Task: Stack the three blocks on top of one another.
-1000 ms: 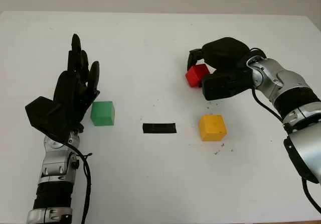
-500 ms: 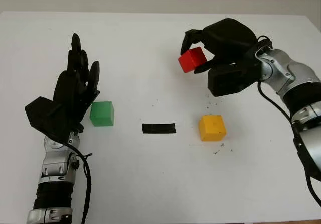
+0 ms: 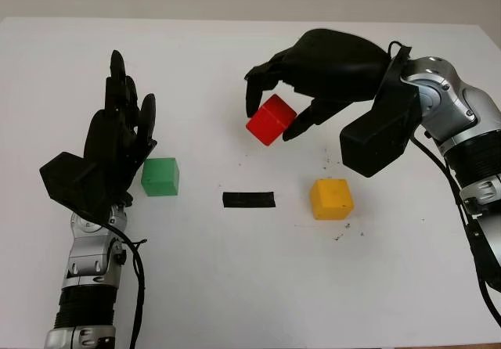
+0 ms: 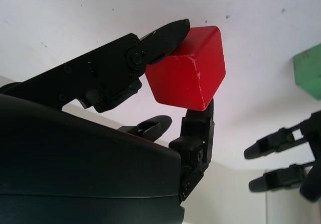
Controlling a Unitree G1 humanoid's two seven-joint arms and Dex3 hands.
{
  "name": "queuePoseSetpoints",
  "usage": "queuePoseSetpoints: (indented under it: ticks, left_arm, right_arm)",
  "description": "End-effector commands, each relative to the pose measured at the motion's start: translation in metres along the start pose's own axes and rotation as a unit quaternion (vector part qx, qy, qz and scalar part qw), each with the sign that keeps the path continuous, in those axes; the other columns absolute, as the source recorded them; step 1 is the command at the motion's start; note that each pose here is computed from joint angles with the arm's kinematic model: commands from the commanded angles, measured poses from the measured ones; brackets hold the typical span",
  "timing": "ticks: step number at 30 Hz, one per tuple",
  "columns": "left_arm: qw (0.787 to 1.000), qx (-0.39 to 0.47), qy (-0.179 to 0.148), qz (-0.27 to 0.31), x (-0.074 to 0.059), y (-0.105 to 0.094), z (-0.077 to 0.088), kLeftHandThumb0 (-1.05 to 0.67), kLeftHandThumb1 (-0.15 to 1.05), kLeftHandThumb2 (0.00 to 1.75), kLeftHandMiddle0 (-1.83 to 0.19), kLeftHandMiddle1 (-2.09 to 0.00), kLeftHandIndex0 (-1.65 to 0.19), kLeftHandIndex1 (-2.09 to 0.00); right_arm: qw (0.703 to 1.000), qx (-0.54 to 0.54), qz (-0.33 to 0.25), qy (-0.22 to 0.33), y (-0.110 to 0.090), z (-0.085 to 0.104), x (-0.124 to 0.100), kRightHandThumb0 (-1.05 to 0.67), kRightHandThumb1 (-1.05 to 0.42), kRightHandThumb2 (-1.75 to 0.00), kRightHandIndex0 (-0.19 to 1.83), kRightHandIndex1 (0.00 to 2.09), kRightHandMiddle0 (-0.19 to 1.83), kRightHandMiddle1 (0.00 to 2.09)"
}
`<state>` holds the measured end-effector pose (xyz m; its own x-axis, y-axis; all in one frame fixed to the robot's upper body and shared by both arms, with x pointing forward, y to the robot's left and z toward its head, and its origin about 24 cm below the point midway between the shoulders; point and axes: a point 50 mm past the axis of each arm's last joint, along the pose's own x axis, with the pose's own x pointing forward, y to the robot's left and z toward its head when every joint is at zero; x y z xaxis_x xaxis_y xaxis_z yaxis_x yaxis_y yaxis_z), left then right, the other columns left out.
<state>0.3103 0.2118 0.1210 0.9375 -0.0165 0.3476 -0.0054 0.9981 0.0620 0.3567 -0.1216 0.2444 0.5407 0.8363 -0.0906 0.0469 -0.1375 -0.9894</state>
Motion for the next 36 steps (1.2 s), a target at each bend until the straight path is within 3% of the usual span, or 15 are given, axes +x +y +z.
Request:
queuePoseSetpoints:
  ticks: [1,8,16,28,36]
  left_arm:
    - [1.0,-0.003,-0.005,-0.004,-0.002,0.001,0.002,-0.69,1.05,0.6,0.19,0.0,0.19,0.0]
    - [1.0,-0.006,-0.006,-0.007,-0.003,0.002,0.002,-0.67,1.05,0.64,0.19,0.0,0.19,0.0]
    - [1.0,-0.005,-0.006,-0.003,-0.003,0.0,0.001,-0.68,1.05,0.63,0.19,0.0,0.19,0.0]
    - [1.0,-0.007,-0.007,-0.001,-0.004,0.0,0.002,-0.67,1.05,0.61,0.19,0.0,0.19,0.0]
    - [1.0,-0.008,-0.01,-0.001,-0.003,-0.001,0.003,-0.67,1.05,0.61,0.19,0.0,0.19,0.0]
  right_arm:
    - [1.0,-0.013,0.01,-0.021,-0.002,0.008,0.006,-0.4,-0.87,-0.06,0.53,0.04,0.63,1.17]
    - [0.996,-0.032,0.067,-0.055,0.002,0.022,0.018,-0.41,-0.88,-0.05,0.5,0.04,0.54,1.33]
    - [0.994,-0.01,0.081,-0.075,0.018,0.026,0.029,-0.43,-0.83,-0.05,0.49,0.04,0.55,1.42]
    - [0.99,-0.01,0.099,-0.099,0.023,0.033,0.035,-0.44,-0.85,-0.06,0.45,0.03,0.51,1.42]
    - [0.987,-0.011,0.114,-0.112,0.028,0.036,0.035,-0.45,-0.85,-0.05,0.46,0.05,0.49,1.58]
